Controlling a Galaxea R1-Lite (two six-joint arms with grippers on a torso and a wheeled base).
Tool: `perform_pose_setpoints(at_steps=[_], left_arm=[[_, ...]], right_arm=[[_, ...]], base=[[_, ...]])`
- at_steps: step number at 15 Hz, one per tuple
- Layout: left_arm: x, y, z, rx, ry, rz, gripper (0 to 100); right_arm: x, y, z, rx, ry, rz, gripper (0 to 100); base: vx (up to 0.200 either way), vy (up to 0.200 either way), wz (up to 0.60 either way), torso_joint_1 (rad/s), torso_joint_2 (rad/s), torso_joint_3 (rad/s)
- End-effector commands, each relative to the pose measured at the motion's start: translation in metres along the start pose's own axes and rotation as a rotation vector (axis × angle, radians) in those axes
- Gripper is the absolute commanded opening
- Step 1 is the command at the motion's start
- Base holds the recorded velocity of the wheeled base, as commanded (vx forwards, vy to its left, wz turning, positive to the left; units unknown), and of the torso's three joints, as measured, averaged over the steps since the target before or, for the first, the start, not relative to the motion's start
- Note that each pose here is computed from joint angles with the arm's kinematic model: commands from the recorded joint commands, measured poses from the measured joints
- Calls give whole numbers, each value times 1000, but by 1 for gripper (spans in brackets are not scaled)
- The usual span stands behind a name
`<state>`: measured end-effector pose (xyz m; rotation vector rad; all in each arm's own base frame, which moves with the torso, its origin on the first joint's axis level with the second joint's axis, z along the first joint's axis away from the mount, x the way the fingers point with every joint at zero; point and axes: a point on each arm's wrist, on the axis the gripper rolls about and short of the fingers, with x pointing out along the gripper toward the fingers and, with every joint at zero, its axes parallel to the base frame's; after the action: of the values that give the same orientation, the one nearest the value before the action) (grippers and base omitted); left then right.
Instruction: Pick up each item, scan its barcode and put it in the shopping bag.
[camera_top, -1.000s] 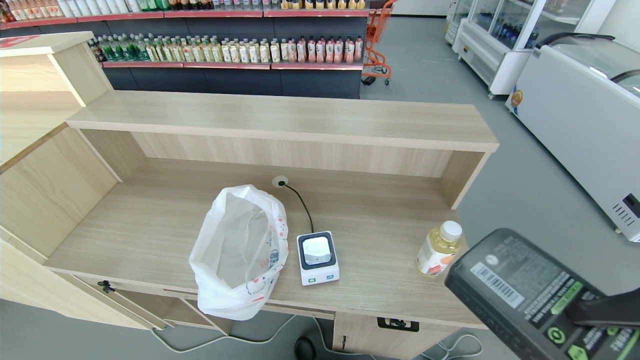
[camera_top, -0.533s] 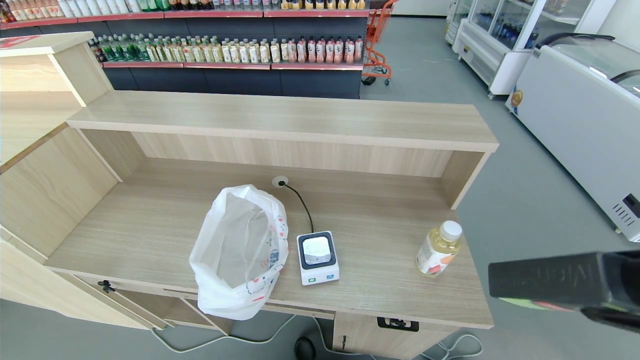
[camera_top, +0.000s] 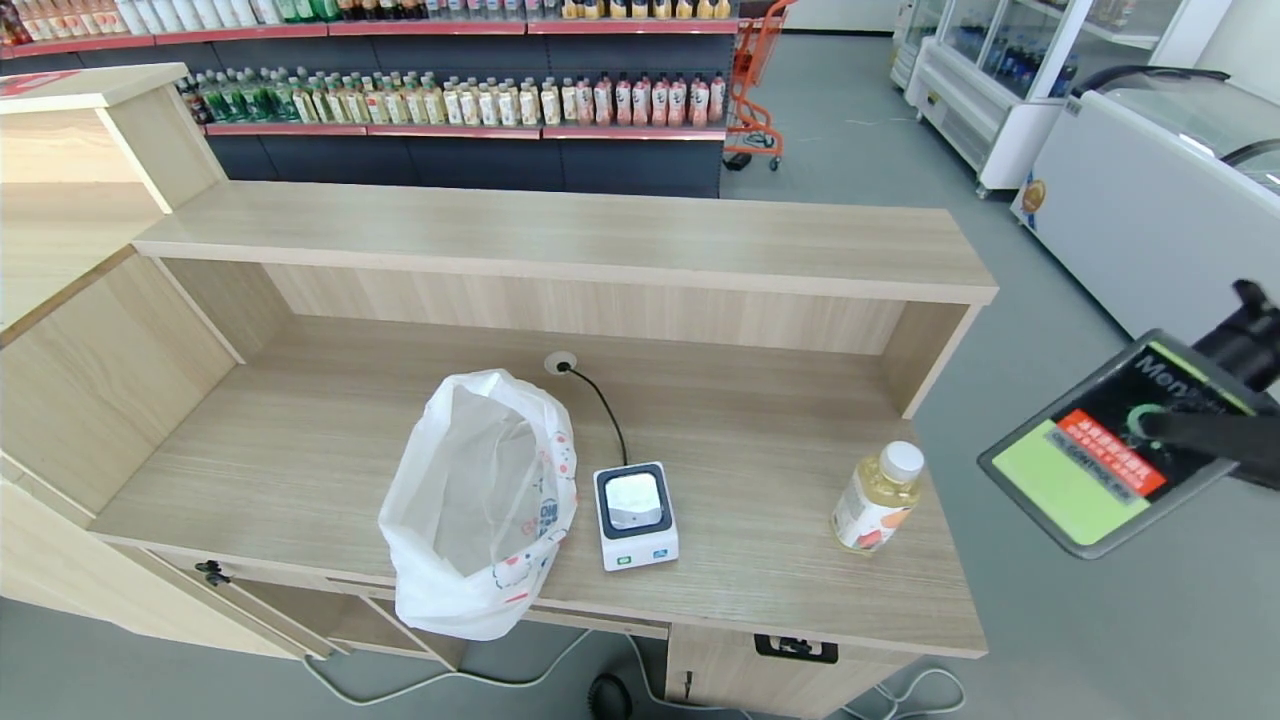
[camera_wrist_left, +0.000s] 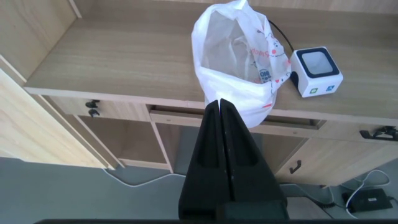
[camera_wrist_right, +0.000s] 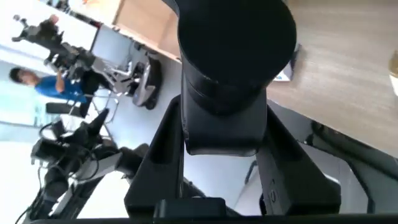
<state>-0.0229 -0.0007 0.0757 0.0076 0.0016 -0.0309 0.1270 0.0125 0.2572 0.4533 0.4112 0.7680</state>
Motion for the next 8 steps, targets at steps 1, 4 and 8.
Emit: perform_pose_setpoints(at_steps=[1, 4, 8], left_arm=[[0, 0, 0, 2, 0, 0, 0], [0, 0, 0, 0, 1, 0, 0], [0, 0, 0, 0, 1, 0, 0]], right_arm=[[11, -22, -19, 82, 51, -78, 0], [13, -24, -26, 98, 68, -90, 0], [11, -28, -36, 115, 71, -139, 0]], base=[[0, 0, 0, 0, 0, 0], [0, 0, 0, 0, 0, 0], [0, 0, 0, 0, 0, 0]])
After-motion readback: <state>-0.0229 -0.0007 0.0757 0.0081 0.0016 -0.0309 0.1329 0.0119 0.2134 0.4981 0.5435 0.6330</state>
